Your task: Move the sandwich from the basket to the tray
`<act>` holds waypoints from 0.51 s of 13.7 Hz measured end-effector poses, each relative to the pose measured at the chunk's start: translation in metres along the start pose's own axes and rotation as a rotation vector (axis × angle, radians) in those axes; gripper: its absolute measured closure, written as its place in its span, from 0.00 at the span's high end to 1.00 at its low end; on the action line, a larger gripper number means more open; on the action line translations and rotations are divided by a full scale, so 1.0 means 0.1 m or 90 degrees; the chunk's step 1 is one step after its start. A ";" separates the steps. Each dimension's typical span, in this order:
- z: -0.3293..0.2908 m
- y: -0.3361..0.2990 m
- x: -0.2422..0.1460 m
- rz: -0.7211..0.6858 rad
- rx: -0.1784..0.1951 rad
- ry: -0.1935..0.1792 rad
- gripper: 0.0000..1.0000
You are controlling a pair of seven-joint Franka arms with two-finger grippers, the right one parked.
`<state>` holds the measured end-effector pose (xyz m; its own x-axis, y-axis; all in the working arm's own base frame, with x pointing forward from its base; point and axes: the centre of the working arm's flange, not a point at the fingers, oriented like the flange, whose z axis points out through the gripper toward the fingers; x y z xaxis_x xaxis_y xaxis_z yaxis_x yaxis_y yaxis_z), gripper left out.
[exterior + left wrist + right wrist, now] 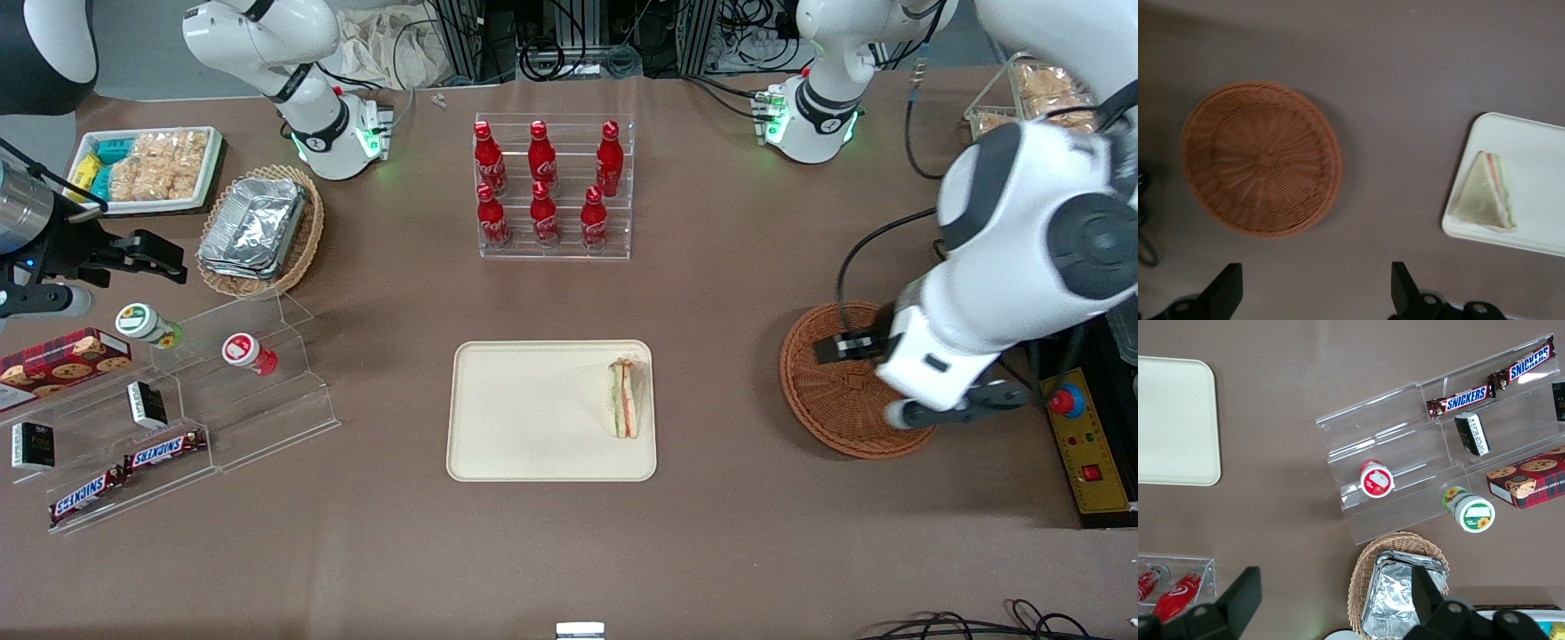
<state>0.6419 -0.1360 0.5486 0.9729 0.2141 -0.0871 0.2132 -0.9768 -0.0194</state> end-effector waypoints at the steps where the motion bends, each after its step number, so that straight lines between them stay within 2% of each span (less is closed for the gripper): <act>1: -0.09 -0.17 -0.01 -0.015 0.006 -0.006 1.00; 4: -0.17 -0.44 -0.01 -0.034 0.015 -0.018 1.00; 7: -0.21 -0.56 -0.02 -0.002 0.019 -0.023 1.00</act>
<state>0.6298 -0.0821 0.5705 0.9684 0.2177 -0.1222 0.2131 -0.9758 -0.0493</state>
